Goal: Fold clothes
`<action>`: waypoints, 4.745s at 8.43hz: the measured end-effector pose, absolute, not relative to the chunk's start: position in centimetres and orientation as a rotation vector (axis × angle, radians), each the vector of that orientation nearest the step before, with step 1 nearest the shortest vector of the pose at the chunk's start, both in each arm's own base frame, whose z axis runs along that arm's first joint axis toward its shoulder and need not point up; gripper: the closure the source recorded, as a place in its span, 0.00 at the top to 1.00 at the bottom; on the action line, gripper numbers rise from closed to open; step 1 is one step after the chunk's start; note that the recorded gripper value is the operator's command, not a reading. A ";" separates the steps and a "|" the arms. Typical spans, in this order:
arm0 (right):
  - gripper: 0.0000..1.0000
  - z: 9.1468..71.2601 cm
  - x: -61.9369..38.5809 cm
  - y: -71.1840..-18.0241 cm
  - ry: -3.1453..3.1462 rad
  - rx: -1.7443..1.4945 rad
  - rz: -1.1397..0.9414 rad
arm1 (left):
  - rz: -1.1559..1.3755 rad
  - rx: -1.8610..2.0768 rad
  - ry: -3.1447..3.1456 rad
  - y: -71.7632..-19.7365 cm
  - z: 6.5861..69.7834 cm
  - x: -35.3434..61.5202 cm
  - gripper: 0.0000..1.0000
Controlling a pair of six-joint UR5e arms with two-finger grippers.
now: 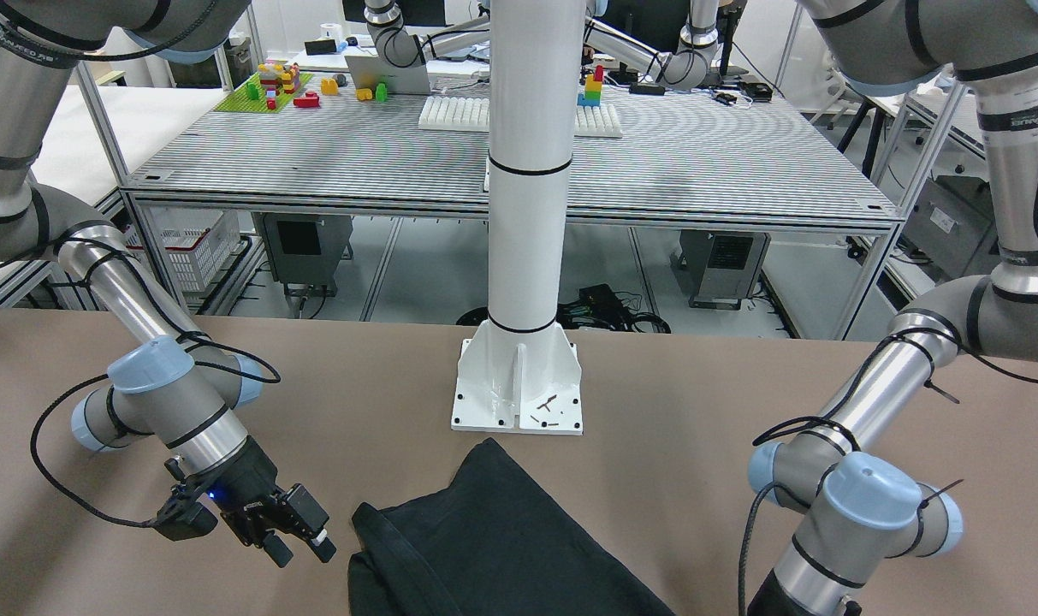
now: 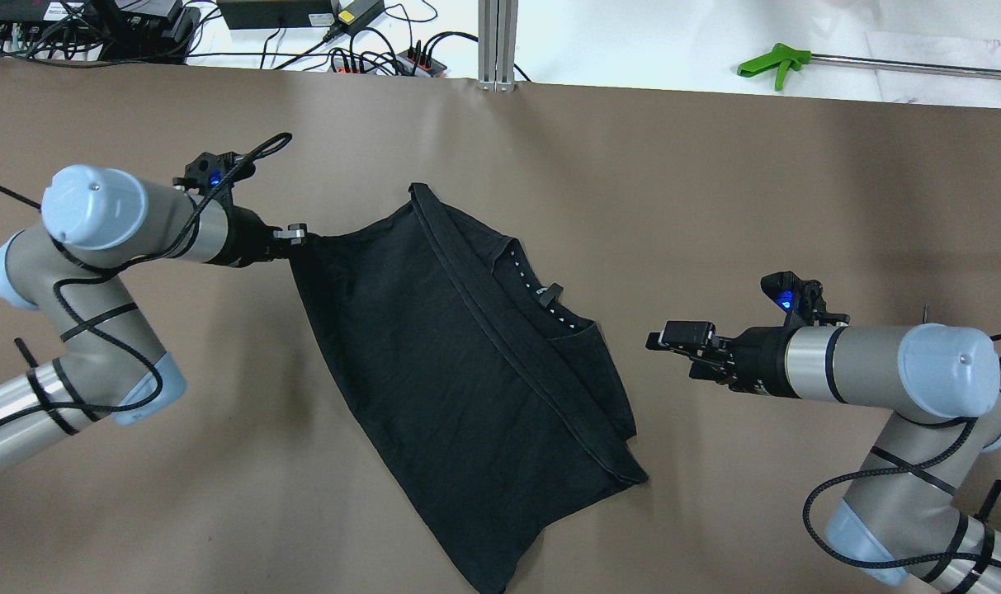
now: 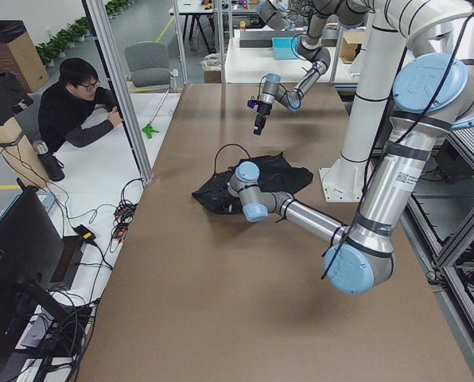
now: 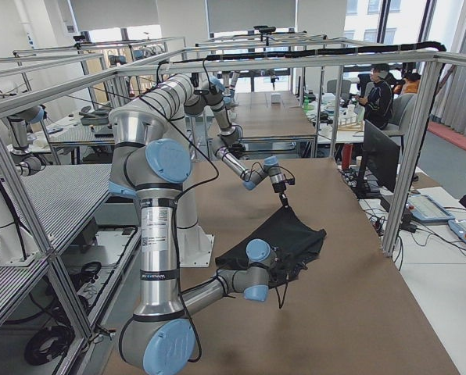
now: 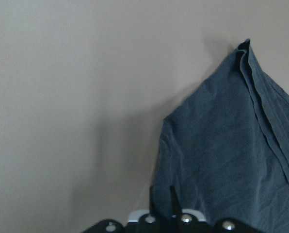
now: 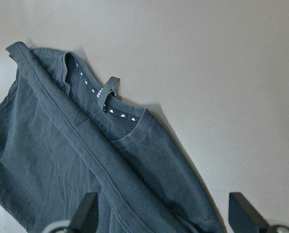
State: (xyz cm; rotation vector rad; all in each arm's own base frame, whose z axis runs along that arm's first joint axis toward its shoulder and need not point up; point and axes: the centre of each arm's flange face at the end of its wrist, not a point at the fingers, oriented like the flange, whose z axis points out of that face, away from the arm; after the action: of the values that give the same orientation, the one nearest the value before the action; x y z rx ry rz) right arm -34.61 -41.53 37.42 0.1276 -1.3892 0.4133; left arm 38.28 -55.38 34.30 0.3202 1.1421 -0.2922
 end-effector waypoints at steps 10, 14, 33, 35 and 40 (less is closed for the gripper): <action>0.94 34.3 -37.6 -40.5 -1.396 0.136 0.360 | -0.426 0.553 0.928 -73.2 23.1 43.5 0.94; 0.92 25.4 -42.0 -39.0 -1.213 0.203 0.205 | -0.442 0.576 0.932 -74.0 22.6 41.4 0.94; 0.28 26.0 -57.2 -28.7 -0.716 0.565 -0.205 | -0.420 0.588 0.913 -74.1 24.1 39.8 0.94; 0.10 26.0 -57.1 -28.6 -0.718 0.566 -0.203 | -0.417 0.590 0.912 -74.1 24.1 39.7 0.94; 0.00 26.3 -56.9 -28.9 -0.712 0.570 -0.198 | -0.416 0.590 0.912 -74.1 24.1 39.7 0.94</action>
State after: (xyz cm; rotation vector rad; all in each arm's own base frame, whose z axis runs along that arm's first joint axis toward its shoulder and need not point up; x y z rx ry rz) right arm -56.95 -28.88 26.33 0.5702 -0.7122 -0.1982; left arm 39.72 -74.10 24.14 0.5899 0.9116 -0.4161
